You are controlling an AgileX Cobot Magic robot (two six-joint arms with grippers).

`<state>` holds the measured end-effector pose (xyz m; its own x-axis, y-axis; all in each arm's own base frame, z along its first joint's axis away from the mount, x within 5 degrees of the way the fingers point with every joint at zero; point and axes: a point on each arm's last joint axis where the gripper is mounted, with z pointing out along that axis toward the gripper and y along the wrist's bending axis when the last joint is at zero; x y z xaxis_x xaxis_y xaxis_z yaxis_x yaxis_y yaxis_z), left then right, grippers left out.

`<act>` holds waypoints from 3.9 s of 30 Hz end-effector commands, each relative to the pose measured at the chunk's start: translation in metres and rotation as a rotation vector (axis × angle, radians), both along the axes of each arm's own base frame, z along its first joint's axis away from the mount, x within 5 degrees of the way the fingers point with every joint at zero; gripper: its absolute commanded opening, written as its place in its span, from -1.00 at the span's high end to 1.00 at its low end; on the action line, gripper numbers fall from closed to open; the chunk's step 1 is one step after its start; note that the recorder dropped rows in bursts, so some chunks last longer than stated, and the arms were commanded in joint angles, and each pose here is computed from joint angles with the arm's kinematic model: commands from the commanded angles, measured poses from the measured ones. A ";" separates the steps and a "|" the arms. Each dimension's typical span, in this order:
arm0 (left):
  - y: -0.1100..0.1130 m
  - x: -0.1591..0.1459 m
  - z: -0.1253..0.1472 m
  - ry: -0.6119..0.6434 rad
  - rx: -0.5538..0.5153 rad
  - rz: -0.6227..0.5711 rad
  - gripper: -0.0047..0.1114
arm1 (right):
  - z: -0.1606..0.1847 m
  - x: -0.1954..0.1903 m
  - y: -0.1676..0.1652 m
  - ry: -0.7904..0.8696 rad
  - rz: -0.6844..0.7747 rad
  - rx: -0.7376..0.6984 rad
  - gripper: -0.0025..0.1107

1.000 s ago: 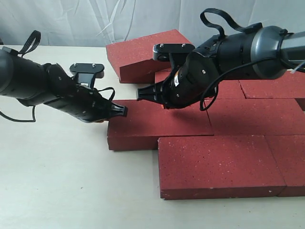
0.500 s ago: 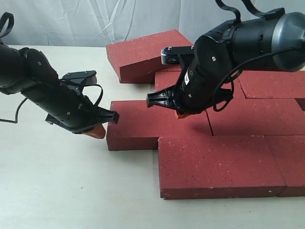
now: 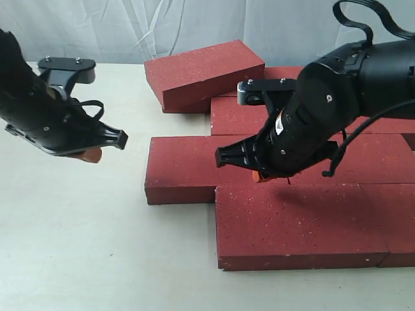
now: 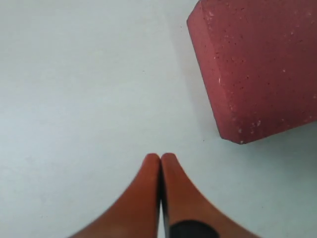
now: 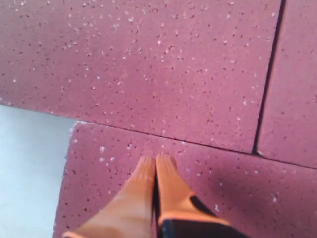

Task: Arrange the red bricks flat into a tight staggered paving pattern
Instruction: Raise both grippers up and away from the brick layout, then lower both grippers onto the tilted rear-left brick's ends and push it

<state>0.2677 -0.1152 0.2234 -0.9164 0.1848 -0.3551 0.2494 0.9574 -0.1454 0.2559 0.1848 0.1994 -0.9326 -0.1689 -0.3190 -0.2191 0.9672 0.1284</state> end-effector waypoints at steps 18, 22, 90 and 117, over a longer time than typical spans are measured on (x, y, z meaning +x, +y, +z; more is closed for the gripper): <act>0.049 0.019 0.060 -0.456 -0.073 0.175 0.92 | 0.051 0.071 -0.015 -0.339 -0.027 0.099 0.97; 0.045 0.037 0.042 -0.471 -0.088 0.192 0.92 | 0.066 0.108 -0.008 -0.397 -0.024 0.066 0.97; 0.000 0.212 -0.081 -0.158 -0.486 0.558 0.92 | -0.018 0.269 -0.052 -0.187 0.173 0.137 0.97; -0.002 0.203 -0.061 -0.127 -0.457 0.452 0.92 | -0.005 0.267 -0.035 -0.144 0.057 0.400 0.97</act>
